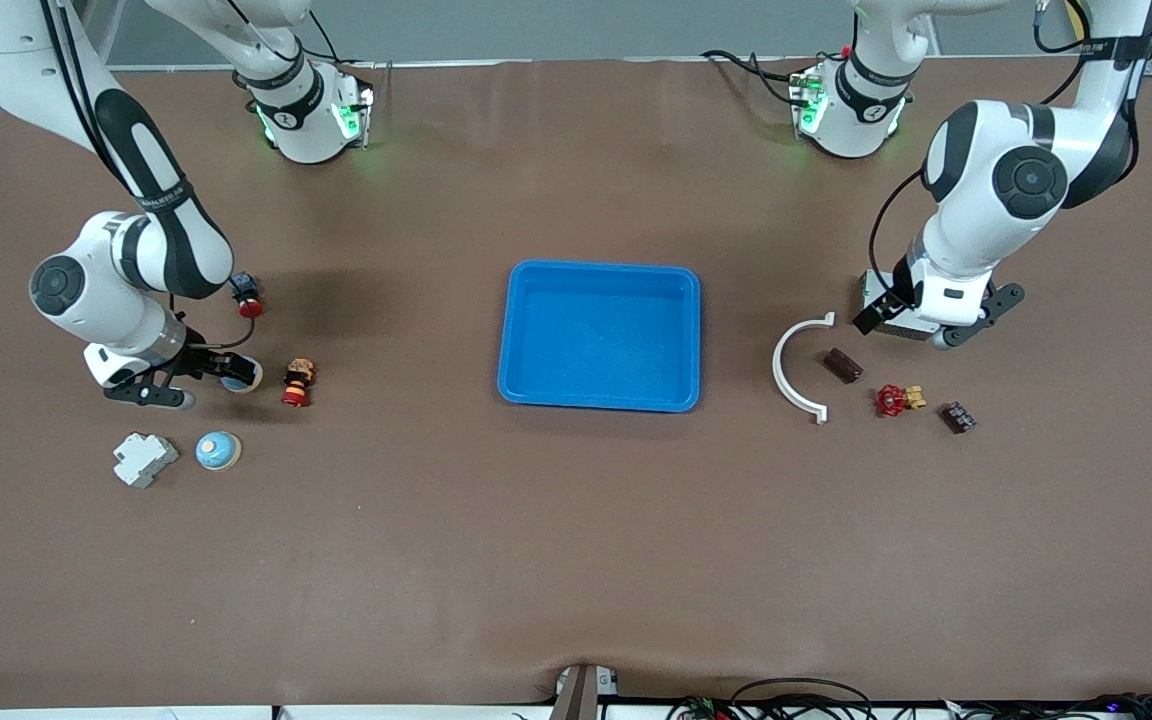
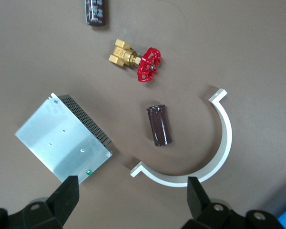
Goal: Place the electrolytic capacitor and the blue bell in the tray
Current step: 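Grasp the blue bell with the right gripper while the left gripper grasps the capacitor, then carry the bell with the right gripper while the left gripper carries the capacitor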
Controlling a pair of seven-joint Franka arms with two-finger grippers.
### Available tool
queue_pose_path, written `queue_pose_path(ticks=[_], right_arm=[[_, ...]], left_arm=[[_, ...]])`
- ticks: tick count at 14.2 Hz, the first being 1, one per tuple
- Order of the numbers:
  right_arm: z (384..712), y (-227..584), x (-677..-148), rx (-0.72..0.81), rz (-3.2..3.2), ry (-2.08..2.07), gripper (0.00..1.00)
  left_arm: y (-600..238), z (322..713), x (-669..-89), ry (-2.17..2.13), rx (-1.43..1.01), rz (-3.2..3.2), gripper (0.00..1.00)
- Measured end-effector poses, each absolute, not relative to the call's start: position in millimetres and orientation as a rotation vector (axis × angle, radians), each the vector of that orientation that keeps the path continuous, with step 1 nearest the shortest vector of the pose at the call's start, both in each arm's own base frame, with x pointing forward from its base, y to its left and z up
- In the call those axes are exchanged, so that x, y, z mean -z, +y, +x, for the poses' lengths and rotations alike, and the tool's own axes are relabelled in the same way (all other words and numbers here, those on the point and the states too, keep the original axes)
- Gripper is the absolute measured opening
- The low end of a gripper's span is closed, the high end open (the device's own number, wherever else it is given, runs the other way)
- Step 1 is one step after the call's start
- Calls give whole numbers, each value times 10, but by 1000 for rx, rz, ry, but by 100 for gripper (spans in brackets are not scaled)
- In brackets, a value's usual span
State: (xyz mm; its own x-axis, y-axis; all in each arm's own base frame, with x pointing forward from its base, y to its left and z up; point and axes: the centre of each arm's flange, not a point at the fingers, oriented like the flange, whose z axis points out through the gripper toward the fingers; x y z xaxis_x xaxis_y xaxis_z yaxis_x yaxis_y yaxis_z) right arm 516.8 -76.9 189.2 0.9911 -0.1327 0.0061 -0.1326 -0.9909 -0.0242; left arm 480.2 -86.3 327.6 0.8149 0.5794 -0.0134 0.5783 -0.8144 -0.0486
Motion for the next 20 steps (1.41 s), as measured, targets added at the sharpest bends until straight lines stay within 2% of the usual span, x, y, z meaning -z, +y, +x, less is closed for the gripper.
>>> queue_pose_path(ticks=[5, 7, 8, 9, 11, 12, 14, 17, 20], right_arm=[[5118, -767, -1672, 11, -3113, 210, 100], [5117, -766, -1660, 10, -3113, 211, 100], [5117, -765, -1660, 10, -3113, 211, 100], [5118, -759, -1660, 10, -3113, 210, 100], [5120, -740, -1660, 10, -3110, 223, 96], [5122, -724, -1659, 8, -3108, 237, 88], [5141, -698, -1696, 14, -3103, 288, 67], [5181, -422, -1742, -31, -3093, 328, 66], [5248, -81, -2019, -96, -3088, 351, 66]], left_arm=[[-936, 4869, -2844, -1064, -50, -2927, 100], [-945, 4897, -2672, -1096, -48, -2925, 96], [-945, 4911, -2590, -1105, -46, -2927, 90], [-940, 4924, -2508, -1115, -42, -2929, 89], [-932, 4943, -2343, -1127, -39, -2936, 79], [-929, 4950, -2269, -1132, -36, -2939, 76], [-921, 4962, -2147, -1141, -30, -2945, 73], [-910, 4968, -2031, -1149, -31, -2947, 69], [-894, 4976, -1906, -1161, -18, -2954, 62]])
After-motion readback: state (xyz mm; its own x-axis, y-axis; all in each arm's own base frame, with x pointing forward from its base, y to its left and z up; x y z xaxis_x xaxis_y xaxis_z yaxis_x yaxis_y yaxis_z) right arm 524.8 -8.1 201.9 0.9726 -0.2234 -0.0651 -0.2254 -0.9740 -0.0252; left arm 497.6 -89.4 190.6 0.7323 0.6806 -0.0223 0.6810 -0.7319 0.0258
